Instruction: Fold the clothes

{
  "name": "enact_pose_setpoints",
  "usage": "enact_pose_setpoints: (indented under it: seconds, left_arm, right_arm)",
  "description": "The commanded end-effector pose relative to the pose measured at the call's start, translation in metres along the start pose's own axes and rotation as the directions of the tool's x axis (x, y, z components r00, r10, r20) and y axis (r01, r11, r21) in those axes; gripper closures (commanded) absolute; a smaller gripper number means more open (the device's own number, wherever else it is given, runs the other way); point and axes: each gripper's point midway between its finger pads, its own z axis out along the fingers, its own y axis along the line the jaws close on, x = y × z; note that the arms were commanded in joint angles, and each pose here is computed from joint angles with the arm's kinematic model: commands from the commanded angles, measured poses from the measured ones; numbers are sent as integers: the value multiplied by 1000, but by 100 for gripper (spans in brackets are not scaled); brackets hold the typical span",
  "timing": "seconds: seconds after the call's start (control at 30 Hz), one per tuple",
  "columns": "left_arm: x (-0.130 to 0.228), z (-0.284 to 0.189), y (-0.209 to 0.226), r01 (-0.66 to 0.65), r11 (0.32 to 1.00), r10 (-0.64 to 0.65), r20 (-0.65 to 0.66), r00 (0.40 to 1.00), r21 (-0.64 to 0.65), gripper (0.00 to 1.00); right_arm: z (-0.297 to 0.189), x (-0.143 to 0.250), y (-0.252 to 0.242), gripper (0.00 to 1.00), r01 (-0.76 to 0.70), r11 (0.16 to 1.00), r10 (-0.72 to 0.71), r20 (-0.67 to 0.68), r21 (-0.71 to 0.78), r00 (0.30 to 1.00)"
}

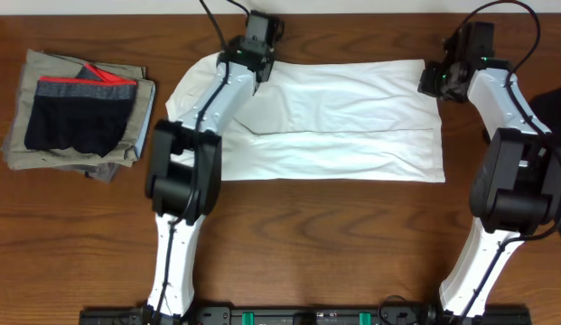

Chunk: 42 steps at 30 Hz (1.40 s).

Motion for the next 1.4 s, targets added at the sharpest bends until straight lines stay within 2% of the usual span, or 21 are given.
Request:
enact_pose_setpoints:
  seconds: [0.0, 0.33, 0.43, 0.5, 0.53, 0.57, 0.67, 0.77, 0.83, 1.1, 1.37]
  left_arm:
    - [-34, -48, 26, 150, 988, -148, 77, 986, -29, 67]
    - [-12, -73, 36, 190, 981, -192, -25, 981, -43, 66]
    - [-11, -73, 27, 188, 982, -188, -38, 981, 2, 47]
    - [-18, -71, 13, 159, 983, -157, -24, 987, 93, 35]
    - [-21, -70, 9, 142, 982, -142, -11, 990, 125, 25]
    - [-27, -68, 3, 113, 980, -116, 13, 993, 164, 18]
    - [-44, -61, -2, 69, 981, -87, 94, 992, 179, 18]
    - [-53, -49, -7, -3, 985, -24, 156, 988, 170, 18]
    - [-52, -37, -13, -36, 985, 7, 171, 985, 171, 18]
    - [-21, 19, -36, -75, 982, 53, 127, 990, 172, 18]
    - [-7, 36, -52, -95, 971, 72, 113, 991, 218, 20]
  right_arm:
    - [-31, -15, 5, 99, -33, 999, 32, 66, 16, 997]
    - [-56, -15, 4, 99, -43, 998, 41, 71, 37, 997]
    - [-56, -14, 3, 99, -44, 998, 41, 67, 43, 997]
    - [-56, -17, 1, 98, -45, 998, 40, 79, 51, 996]
    - [-56, -18, 0, 96, -45, 997, 40, 85, 55, 996]
    - [-56, -21, 0, 87, -44, 997, 39, 95, 56, 995]
    - [-56, -27, 0, 78, -33, 998, 27, 117, 51, 993]
    - [-56, -31, 2, 60, -12, 999, 5, 135, 48, 991]
    - [-55, -33, 2, 56, -9, 999, 2, 141, 47, 990]
    - [-51, -31, 1, 54, 15, 999, -22, 136, 51, 990]
    - [-49, -29, 0, 54, 21, 998, -28, 129, 54, 991]
